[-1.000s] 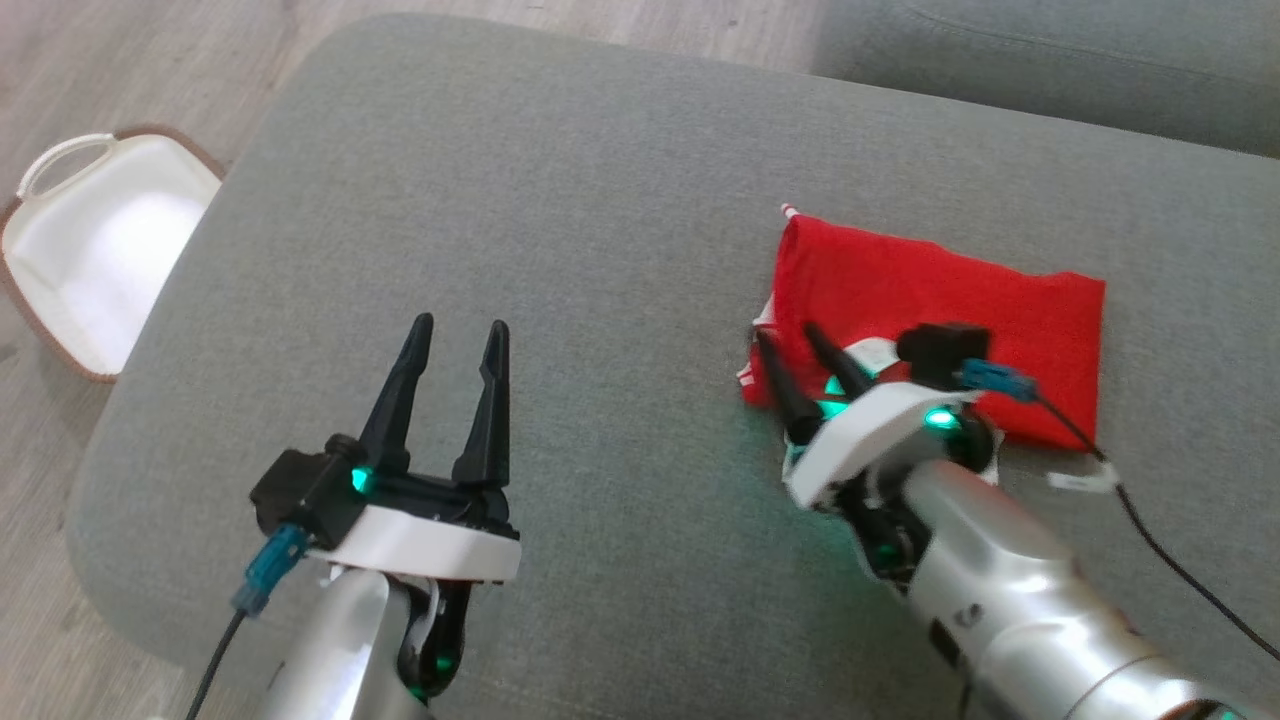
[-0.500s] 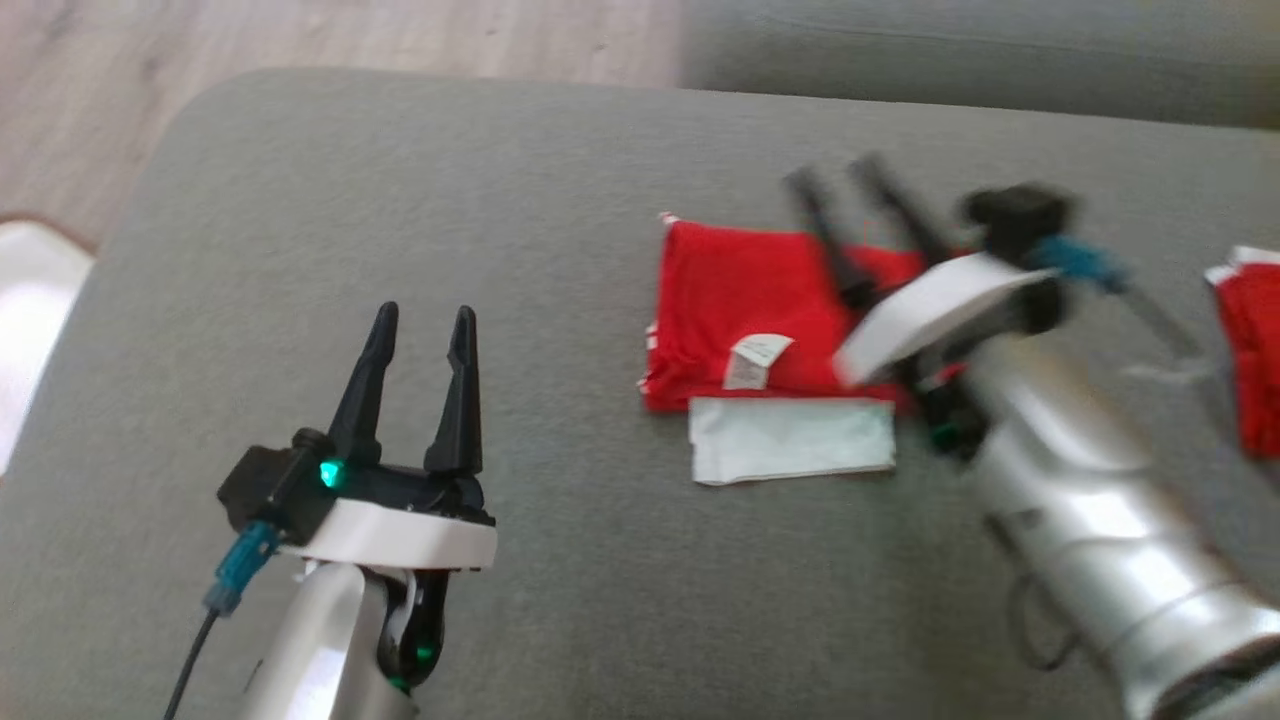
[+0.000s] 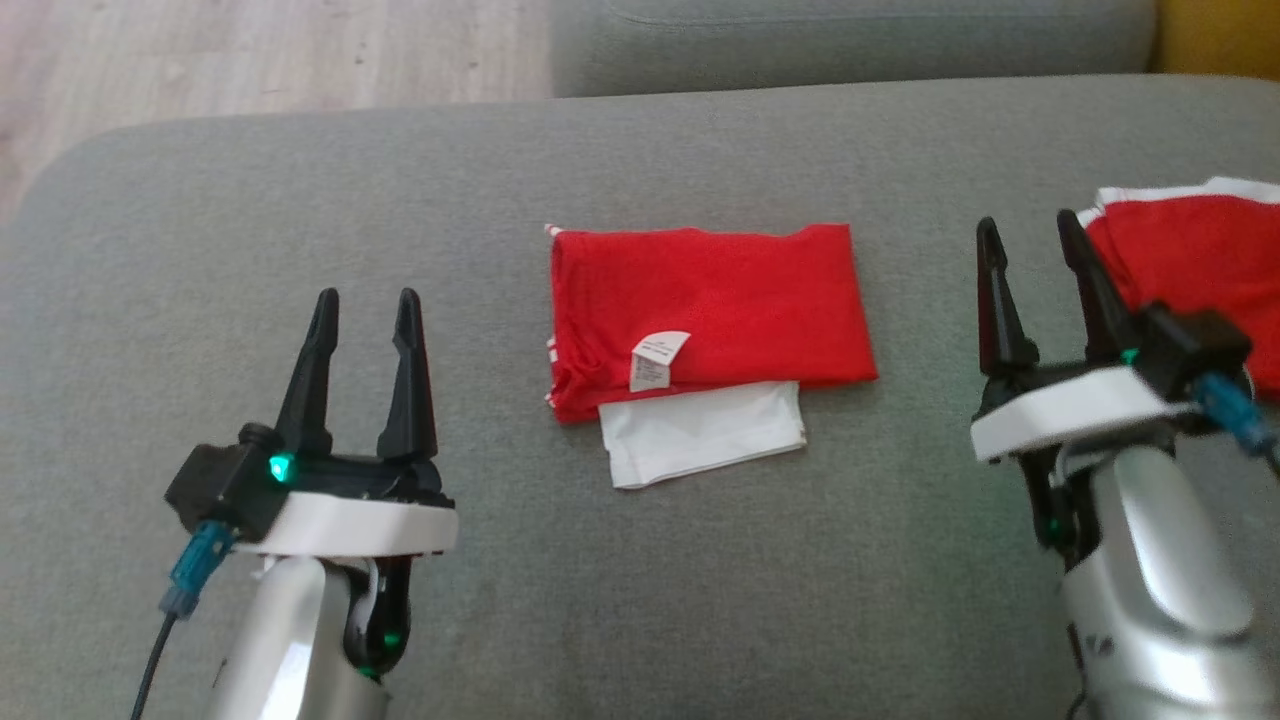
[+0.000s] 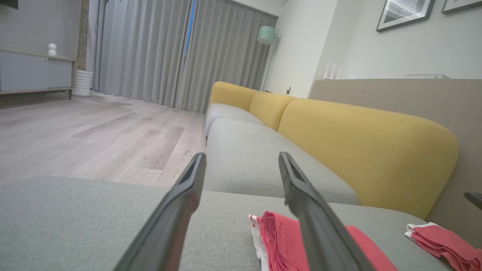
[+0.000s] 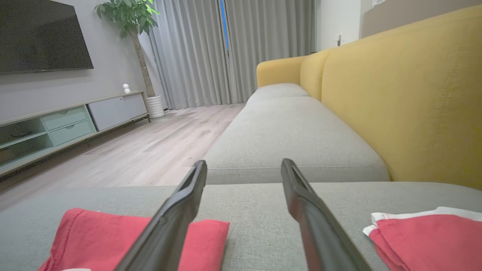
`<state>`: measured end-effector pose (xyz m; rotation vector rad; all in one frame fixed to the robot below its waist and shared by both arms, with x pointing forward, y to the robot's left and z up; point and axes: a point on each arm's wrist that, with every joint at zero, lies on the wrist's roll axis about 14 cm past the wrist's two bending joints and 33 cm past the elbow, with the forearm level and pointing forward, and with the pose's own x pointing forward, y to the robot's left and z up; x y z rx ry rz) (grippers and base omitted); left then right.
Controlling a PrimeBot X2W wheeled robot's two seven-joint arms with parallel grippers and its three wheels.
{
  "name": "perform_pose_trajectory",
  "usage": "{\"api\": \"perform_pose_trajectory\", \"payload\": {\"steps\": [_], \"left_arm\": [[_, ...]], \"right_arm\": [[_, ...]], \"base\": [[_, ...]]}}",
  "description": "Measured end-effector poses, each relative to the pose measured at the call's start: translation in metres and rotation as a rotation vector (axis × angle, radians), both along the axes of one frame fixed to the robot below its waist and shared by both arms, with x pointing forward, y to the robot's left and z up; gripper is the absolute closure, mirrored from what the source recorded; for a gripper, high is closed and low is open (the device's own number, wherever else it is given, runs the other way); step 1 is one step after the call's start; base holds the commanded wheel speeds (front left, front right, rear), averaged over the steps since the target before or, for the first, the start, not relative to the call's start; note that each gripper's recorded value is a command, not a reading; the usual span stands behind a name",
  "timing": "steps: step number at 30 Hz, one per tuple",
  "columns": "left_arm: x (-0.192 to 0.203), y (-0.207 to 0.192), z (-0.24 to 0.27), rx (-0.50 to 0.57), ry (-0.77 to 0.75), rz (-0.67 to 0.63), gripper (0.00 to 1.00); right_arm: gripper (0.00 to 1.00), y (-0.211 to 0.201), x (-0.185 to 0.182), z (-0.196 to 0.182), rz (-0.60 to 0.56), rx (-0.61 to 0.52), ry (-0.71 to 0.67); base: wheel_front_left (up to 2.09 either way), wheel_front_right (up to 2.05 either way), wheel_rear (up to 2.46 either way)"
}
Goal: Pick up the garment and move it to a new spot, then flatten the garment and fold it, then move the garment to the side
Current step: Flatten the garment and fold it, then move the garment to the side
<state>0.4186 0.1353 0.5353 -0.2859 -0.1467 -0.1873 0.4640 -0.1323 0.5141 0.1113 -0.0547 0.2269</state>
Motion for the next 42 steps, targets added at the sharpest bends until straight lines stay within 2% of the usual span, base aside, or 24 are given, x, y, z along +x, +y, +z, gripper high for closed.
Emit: {"api": "perform_pose_trajectory", "payload": {"steps": [9, 17, 22, 29, 33, 34, 39, 42], "left_arm": [[-0.002, 0.001, -0.021, 0.01, 0.057, 0.007, 0.0], [-0.003, -0.002, -0.029, 0.02, 0.078, -0.001, 0.0], [-0.003, 0.0, -0.033, 0.021, 0.089, 0.003, 0.0], [0.008, -0.003, -0.039, 0.021, 0.102, -0.006, 0.0], [0.018, -0.001, -0.039, 0.005, 0.099, -0.002, 0.0], [0.02, 0.002, -0.04, -0.003, 0.105, 0.003, 0.0], [0.021, 0.008, -0.05, 0.004, 0.131, 0.018, 0.0], [0.02, 0.011, -0.054, -0.001, 0.145, 0.026, 0.0]], "right_arm": [[0.0, -0.016, -0.036, -0.029, -0.071, -0.002, 0.058], [0.0, -0.013, -0.034, -0.022, -0.068, 0.019, 0.037], [0.0, -0.006, -0.033, -0.033, -0.051, 0.023, 0.067], [0.0, 0.008, -0.012, -0.067, -0.012, -0.002, 0.183], [0.0, 0.023, 0.009, -0.087, 0.021, 0.021, 0.284], [0.0, 0.031, 0.014, -0.1, 0.041, 0.03, 0.346], [0.0, 0.055, 0.016, -0.135, 0.101, 0.03, 0.496], [0.0, 0.065, 0.021, -0.144, 0.126, 0.03, 0.532]], "base": [[0.0, 0.0, 0.0], [0.0, 0.0, 0.0], [0.0, 0.0, 0.0], [0.0, 0.0, 0.0], [0.0, 0.0, 0.0], [0.0, 0.0, 0.0], [0.0, 0.0, 0.0], [0.0, 0.0, 0.0]]}}
